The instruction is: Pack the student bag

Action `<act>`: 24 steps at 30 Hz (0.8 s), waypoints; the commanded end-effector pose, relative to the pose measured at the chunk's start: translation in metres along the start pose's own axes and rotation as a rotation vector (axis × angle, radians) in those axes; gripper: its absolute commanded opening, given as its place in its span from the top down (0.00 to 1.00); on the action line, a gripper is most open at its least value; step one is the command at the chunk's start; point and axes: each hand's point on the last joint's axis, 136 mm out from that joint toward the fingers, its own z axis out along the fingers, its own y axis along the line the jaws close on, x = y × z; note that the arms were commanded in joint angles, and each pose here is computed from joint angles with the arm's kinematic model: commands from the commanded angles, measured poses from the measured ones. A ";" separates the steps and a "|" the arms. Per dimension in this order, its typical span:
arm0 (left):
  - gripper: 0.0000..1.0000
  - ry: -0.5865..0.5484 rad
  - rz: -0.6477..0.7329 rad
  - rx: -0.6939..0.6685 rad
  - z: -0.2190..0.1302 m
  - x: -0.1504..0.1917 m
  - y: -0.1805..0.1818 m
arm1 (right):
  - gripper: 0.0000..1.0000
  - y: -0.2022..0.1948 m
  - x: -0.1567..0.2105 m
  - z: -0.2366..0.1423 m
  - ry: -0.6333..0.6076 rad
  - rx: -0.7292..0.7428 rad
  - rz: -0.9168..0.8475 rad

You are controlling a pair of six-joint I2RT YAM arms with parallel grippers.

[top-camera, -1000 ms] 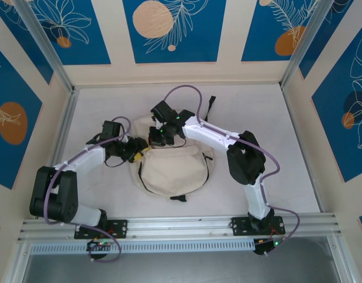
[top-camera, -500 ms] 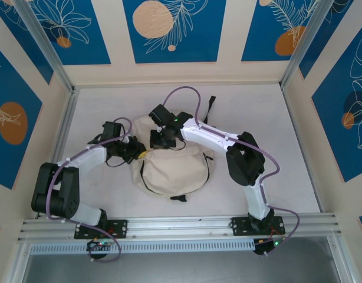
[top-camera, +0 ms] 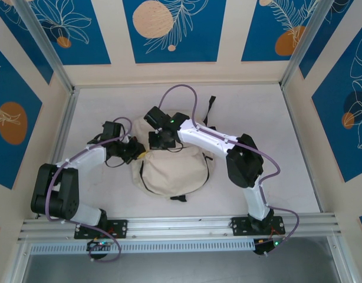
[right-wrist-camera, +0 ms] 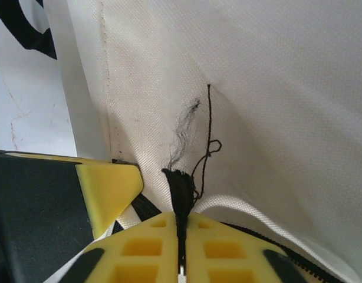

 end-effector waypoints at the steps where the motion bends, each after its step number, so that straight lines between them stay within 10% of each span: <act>1: 1.00 -0.010 0.018 -0.024 -0.008 -0.002 -0.001 | 0.96 0.013 -0.004 -0.022 -0.034 -0.055 -0.028; 13: 1.00 -0.030 0.022 -0.072 -0.011 -0.002 0.007 | 1.00 0.024 -0.008 -0.041 -0.174 -0.010 -0.153; 24: 1.00 -0.082 0.017 -0.157 -0.023 -0.006 0.021 | 1.00 -0.080 0.000 -0.044 -0.238 0.425 0.053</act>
